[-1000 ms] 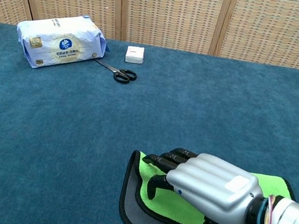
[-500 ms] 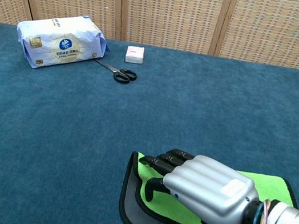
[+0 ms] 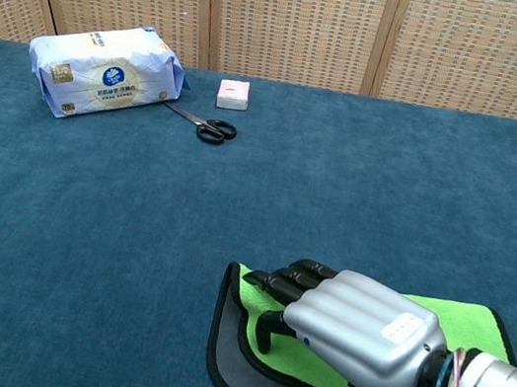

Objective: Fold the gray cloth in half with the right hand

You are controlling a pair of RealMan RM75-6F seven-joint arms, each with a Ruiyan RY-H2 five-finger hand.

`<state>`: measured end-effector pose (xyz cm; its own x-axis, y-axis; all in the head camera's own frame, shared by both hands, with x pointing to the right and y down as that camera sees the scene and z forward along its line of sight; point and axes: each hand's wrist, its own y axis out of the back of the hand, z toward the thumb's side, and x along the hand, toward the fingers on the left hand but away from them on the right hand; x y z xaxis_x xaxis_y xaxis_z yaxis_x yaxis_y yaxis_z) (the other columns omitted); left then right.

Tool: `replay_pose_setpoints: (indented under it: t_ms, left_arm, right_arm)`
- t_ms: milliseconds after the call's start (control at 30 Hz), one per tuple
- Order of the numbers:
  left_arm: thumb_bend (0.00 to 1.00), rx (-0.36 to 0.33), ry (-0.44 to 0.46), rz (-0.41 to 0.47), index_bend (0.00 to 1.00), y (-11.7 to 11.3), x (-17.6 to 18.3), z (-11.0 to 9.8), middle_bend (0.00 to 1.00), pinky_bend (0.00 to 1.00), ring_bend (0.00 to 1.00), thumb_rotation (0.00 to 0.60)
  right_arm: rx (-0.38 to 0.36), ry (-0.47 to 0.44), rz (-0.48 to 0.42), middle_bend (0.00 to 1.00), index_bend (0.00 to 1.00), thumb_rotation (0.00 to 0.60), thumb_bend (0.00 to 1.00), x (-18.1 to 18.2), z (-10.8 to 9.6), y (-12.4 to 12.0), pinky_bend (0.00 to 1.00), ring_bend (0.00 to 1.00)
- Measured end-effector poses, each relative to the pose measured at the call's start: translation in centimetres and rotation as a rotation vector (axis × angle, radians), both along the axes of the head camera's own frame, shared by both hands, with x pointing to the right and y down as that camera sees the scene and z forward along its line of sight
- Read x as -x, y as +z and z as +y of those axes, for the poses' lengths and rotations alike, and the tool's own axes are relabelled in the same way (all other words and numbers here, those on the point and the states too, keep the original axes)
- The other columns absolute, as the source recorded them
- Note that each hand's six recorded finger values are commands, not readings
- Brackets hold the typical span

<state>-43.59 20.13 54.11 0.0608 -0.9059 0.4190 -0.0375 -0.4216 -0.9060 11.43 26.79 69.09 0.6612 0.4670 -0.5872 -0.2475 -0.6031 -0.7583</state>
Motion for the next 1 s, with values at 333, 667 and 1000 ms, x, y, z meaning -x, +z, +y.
replay_pose_setpoints:
  t_ms: [333,667,1000]
  left_arm:
    - [0.1,0.003,0.0,-0.001,0.0,0.07,-0.03,-0.01,0.0,0.0,0.0,0.6]
    - [0.1,0.003,0.0,-0.001,0.0,0.08,-0.05,0.0,0.0,0.0,0.0,0.6]
    - [0.1,0.004,-0.001,-0.001,0.0,0.11,-0.06,0.0,0.0,0.0,0.0,0.6]
  right_arm:
    - [0.0,-0.003,-0.001,0.0,0.4,0.6,0.52,-0.01,0.09,0.04,0.0,0.0]
    - [0.002,0.0,-0.005,0.0,0.5,0.6,0.52,-0.01,0.13,0.04,0.0,0.0]
    - [0.012,0.011,-0.036,0.0,0.51,0.6,0.52,0.23,0.11,-0.25,0.0,0.0]
